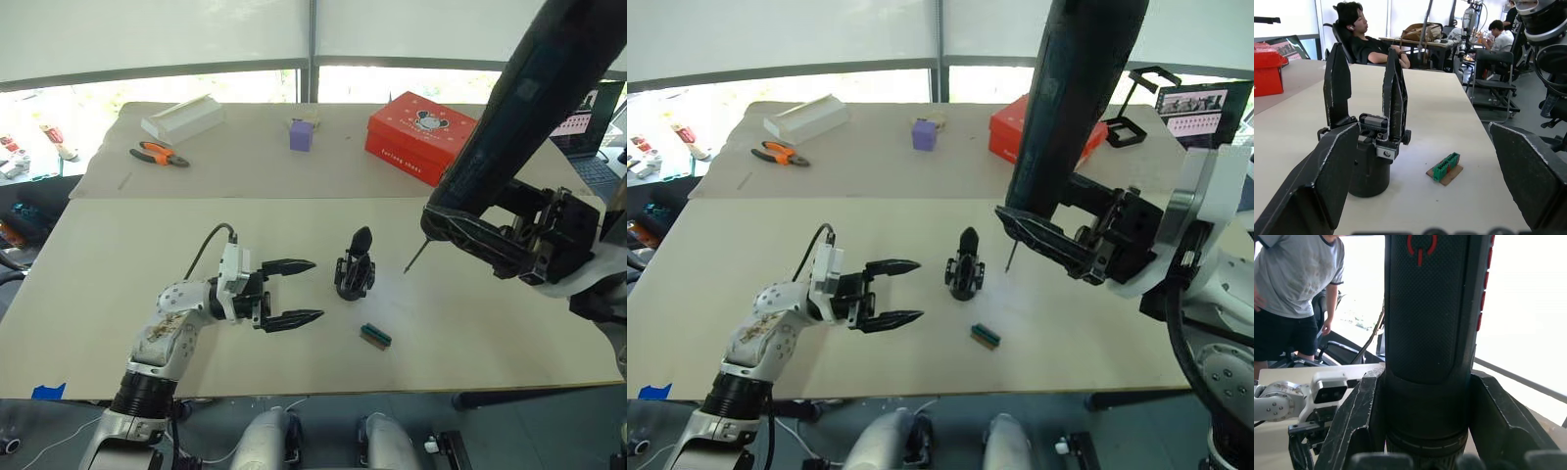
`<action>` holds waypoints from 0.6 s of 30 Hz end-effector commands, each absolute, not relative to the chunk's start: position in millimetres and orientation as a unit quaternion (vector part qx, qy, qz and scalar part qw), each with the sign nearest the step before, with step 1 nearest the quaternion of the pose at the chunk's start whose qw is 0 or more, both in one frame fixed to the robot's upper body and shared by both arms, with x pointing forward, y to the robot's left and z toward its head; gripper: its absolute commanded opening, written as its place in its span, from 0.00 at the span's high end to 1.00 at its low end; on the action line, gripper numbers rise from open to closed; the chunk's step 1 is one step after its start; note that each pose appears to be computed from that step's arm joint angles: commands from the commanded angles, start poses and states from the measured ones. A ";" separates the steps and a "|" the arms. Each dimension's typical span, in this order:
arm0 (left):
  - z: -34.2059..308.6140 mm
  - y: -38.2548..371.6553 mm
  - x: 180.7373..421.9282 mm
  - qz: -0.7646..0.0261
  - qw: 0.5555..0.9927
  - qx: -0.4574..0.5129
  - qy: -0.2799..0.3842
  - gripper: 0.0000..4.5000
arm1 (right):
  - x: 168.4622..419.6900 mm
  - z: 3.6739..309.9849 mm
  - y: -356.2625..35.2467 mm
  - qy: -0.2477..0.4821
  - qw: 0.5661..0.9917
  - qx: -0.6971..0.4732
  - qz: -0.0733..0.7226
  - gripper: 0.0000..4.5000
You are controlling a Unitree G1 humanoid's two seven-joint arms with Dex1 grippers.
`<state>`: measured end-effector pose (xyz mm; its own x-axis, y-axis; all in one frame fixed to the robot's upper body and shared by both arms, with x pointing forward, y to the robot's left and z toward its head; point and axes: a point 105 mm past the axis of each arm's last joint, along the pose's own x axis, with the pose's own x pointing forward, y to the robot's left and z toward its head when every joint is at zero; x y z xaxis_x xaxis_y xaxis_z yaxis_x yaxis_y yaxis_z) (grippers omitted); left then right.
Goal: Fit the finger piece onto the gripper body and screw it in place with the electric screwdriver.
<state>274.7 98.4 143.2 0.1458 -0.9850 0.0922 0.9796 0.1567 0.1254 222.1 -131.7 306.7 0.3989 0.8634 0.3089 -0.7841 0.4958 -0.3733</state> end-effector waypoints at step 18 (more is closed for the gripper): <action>100.0 73.3 311.0 -0.581 0.806 0.099 -0.047 0.01 | 226.6 326.2 -79.1 -0.267 0.753 -0.056 0.599 0.57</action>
<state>307.7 79.3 96.4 0.3153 -0.9481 -0.0426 0.9366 0.3036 0.1748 232.9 -81.2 316.4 0.1803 0.9313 0.3165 -0.8915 0.2906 -0.3474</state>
